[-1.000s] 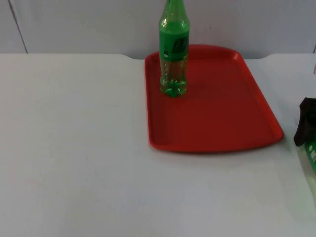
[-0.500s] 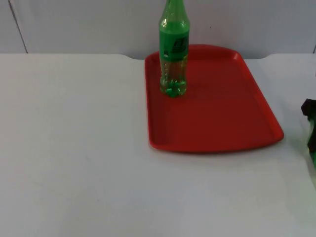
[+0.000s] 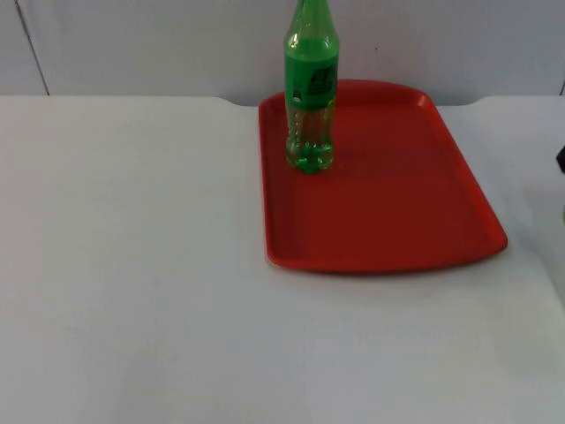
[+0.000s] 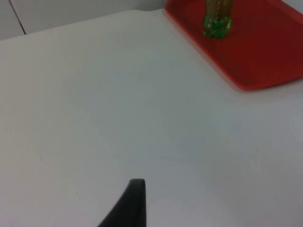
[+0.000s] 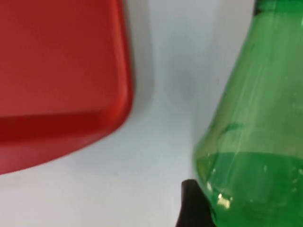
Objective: Place the bottle upright on the tray.
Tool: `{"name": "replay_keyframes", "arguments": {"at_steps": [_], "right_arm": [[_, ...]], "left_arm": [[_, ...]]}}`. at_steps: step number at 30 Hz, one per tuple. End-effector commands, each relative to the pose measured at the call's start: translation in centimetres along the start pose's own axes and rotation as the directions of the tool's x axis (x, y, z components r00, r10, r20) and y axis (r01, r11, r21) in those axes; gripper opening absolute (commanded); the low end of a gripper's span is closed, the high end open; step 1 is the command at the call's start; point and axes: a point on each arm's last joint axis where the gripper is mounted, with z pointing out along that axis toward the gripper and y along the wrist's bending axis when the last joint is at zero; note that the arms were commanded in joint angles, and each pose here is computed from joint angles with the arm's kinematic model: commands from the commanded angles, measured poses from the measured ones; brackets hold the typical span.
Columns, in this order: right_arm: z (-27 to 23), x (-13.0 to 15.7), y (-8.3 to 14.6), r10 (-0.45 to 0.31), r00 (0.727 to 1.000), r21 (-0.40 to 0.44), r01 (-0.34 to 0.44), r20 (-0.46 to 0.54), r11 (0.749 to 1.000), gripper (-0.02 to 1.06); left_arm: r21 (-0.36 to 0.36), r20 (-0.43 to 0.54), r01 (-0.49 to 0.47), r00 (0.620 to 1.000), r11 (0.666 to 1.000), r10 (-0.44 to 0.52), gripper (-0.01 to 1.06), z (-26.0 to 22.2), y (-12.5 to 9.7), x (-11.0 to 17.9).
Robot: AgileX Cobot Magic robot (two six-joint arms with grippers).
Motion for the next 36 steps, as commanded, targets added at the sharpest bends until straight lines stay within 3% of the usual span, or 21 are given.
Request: {"name": "replay_keyframes", "arguments": {"at_steps": [1, 4, 6, 8, 9, 14, 15, 17, 20, 21, 23, 26, 28, 31, 32, 33, 34, 36], "right_arm": [[-2.4, -0.6, 0.2, -0.055, 0.994, 0.007, 0.054, 0.092, 0.999, 0.00], [-4.9, -1.0, 0.6, -0.099, 0.976, 0.011, 0.098, 0.193, 0.995, 0.00], [-7.5, -1.3, 1.1, -0.147, 0.942, 0.008, 0.151, 0.300, 0.988, 0.00], [-10.4, -1.5, 1.8, -0.191, 0.885, 0.007, 0.207, 0.424, 0.978, 0.00], [-10.4, -1.5, 1.8, -0.191, 0.885, 0.007, 0.207, 0.424, 0.978, 0.00], [-16.6, -1.1, 3.3, -0.219, 0.717, 0.006, 0.287, 0.662, 0.958, 0.00], [-16.6, -1.1, 3.3, -0.219, 0.717, 0.006, 0.287, 0.662, 0.958, 0.00], [-18.6, -0.7, 3.8, -0.258, 0.640, 0.034, 0.341, 0.723, 0.939, 0.00], [-20.4, 0.0, 4.3, -0.264, 0.549, 0.051, 0.372, 0.793, 0.927, 0.00], [-20.4, 0.0, 4.3, -0.264, 0.549, 0.051, 0.372, 0.793, 0.927, 0.00], [-20.9, 0.6, 4.3, -0.242, 0.494, 0.060, 0.356, 0.835, 0.933, 0.00], [-21.0, 1.7, 4.1, -0.280, 0.422, 0.127, 0.355, 0.862, 0.926, 0.00], [-20.7, 2.0, 4.1, -0.285, 0.413, 0.140, 0.348, 0.865, 0.927, 0.00], [-20.1, 2.6, 5.0, -0.319, 0.364, 0.179, 0.368, 0.875, 0.912, 0.00], [-20.1, 2.6, 5.0, -0.319, 0.364, 0.179, 0.368, 0.875, 0.912, 0.00], [-20.0, 2.8, 5.5, -0.338, 0.343, 0.194, 0.391, 0.876, 0.900, 0.00], [-19.8, 3.0, 6.2, -0.401, 0.306, 0.243, 0.445, 0.863, 0.862, 0.00], [-19.8, 3.3, 7.4, -0.413, 0.278, 0.236, 0.502, 0.867, 0.832, 0.00]], "left_arm": [[-0.007, 0.004, -0.002, 1.000, 1.000, 0.002, 1.05, 0.1, 0.1, 0.1], [-0.007, 0.004, -0.002, 1.000, 1.000, 0.002, 1.05, 0.1, 0.1, 0.1], [-0.007, 0.004, -0.002, 1.000, 1.000, 0.002, 1.05, 0.1, 0.1, 0.1], [-0.007, 0.004, -0.002, 1.000, 1.000, 0.002, 1.05, 0.1, 0.1, 0.1], [-0.007, 0.004, -0.002, 1.000, 1.000, 0.002, 1.05, 0.1, 0.1, 0.1], [-0.007, 0.004, -0.002, 1.000, 1.000, 0.002, 1.05, 0.1, 0.1, 0.1], [-0.007, 0.004, -0.002, 1.000, 1.000, 0.002, 1.05, 0.1, 0.1, 0.1], [-0.007, 0.004, -0.002, 1.000, 1.000, 0.002, 1.05, 0.1, 0.1, 0.1], [-0.007, 0.004, -0.002, 1.000, 1.000, 0.002, 1.05, 0.1, 0.1, 0.1], [-0.007, 0.004, -0.002, 1.000, 1.000, 0.002, 1.05, 0.1, 0.1, 0.1], [-0.007, 0.004, -0.002, 1.000, 1.000, 0.002, 1.05, 0.1, 0.1, 0.1], [-0.007, 0.004, -0.002, 1.000, 1.000, 0.002, 1.05, 0.1, 0.1, 0.1], [-0.007, 0.004, -0.002, 1.000, 1.000, 0.002, 1.05, 0.1, 0.1, 0.1], [-0.007, 0.004, -0.002, 1.000, 1.000, 0.002, 1.05, 0.1, 0.1, 0.1], [-0.007, 0.004, -0.002, 1.000, 1.000, 0.002, 1.05, 0.1, 0.1, 0.1], [-0.007, 0.004, -0.002, 1.000, 1.000, 0.002, 1.05, 0.1, 0.1, 0.1], [-0.007, 0.004, -0.002, 1.000, 1.000, 0.002, 1.05, 0.1, 0.1, 0.1], [-0.007, 0.004, -0.002, 1.000, 1.000, 0.002, 1.05, 0.1, 0.1, 0.1]]}}
